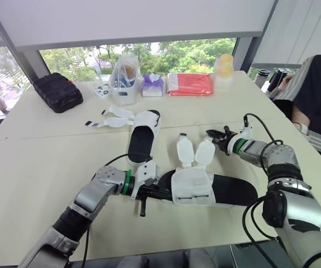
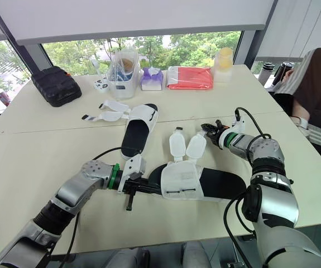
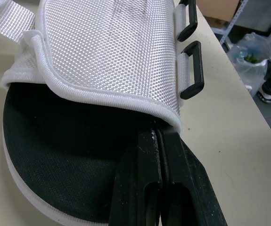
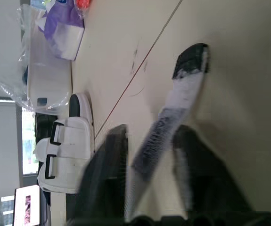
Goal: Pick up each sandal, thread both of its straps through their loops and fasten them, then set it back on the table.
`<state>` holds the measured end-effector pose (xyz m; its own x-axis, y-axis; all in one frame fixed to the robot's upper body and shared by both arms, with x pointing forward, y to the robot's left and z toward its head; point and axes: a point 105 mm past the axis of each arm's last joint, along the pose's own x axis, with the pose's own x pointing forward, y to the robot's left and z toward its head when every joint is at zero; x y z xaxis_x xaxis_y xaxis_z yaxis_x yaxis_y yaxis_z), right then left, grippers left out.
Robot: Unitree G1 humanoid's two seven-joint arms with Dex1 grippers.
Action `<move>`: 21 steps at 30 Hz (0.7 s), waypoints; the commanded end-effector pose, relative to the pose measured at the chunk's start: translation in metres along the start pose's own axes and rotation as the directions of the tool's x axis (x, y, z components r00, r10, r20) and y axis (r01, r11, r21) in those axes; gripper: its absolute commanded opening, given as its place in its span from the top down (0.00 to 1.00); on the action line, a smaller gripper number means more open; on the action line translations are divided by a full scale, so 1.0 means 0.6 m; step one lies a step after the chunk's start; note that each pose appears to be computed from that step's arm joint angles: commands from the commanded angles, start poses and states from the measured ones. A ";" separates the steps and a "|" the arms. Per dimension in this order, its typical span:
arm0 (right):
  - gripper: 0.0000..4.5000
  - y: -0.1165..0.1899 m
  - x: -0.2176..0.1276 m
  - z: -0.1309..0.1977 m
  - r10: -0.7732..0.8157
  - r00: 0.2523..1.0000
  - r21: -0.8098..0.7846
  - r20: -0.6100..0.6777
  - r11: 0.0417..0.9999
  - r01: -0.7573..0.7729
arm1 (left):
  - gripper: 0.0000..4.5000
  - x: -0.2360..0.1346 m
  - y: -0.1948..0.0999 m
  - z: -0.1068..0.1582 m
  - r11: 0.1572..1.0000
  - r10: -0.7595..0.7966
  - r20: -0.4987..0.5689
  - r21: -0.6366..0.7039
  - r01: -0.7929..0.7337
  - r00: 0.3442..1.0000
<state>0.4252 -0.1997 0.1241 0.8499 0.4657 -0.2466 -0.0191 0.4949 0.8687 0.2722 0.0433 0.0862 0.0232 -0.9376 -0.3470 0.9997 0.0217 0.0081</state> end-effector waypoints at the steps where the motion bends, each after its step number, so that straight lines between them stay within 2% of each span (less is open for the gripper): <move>1: 0.99 0.027 -0.004 0.024 0.057 0.998 -0.046 0.032 0.997 -0.056 | 1.00 -0.004 0.002 -0.001 1.000 0.027 -0.009 0.009 -0.027 1.000; 4: 0.99 0.037 -0.009 0.029 0.089 0.996 -0.127 0.025 0.988 -0.085 | 1.00 -0.005 0.000 -0.003 1.000 0.027 -0.009 0.007 -0.027 1.000; 6: 0.99 0.059 -0.014 0.036 0.152 0.988 -0.255 0.030 0.957 -0.140 | 1.00 -0.005 -0.001 -0.004 1.000 0.026 -0.009 0.006 -0.026 1.000; 7: 0.99 0.088 -0.022 0.047 0.222 0.974 -0.399 0.055 0.899 -0.182 | 1.00 -0.005 -0.001 -0.004 1.000 0.024 -0.010 0.007 -0.024 1.000; 9: 0.99 0.151 -0.046 0.044 0.373 0.927 -0.636 0.031 0.723 -0.270 | 1.00 -0.004 -0.001 -0.005 1.000 0.021 -0.012 0.008 -0.021 1.000; 10: 0.99 0.177 -0.061 0.034 0.428 0.904 -0.759 0.010 0.592 -0.272 | 1.00 -0.004 -0.001 -0.005 1.000 0.019 -0.013 0.009 -0.019 1.000; 12: 0.99 0.208 -0.085 0.007 0.512 0.858 -0.888 -0.037 0.377 -0.263 | 1.00 -0.005 -0.001 -0.006 1.000 0.018 -0.015 0.010 -0.018 1.000; 14: 0.99 0.229 -0.109 -0.036 0.549 0.824 -0.965 -0.140 0.110 -0.238 | 1.00 -0.007 -0.001 -0.007 1.000 0.016 -0.018 0.010 -0.016 1.000; 15: 0.99 0.235 -0.122 -0.062 0.551 0.808 -0.972 -0.210 -0.033 -0.231 | 1.00 -0.008 -0.001 -0.007 1.000 0.015 -0.020 0.010 -0.015 1.000; 18: 0.99 0.230 -0.153 -0.117 0.522 0.775 -0.921 -0.356 -0.336 -0.197 | 1.00 -0.009 -0.001 -0.009 1.000 0.012 -0.024 0.010 -0.011 1.000; 21: 0.99 0.203 -0.190 -0.174 0.437 0.719 -0.738 -0.541 -0.656 -0.158 | 1.00 -0.007 -0.003 -0.010 1.000 0.003 -0.024 0.007 -0.003 1.000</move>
<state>0.2952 -0.1239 0.2108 0.4230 0.9058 0.0227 -0.6359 0.3146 -0.7047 0.2715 0.0457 0.0858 0.0291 -0.9352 -0.3529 0.9995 0.0240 0.0189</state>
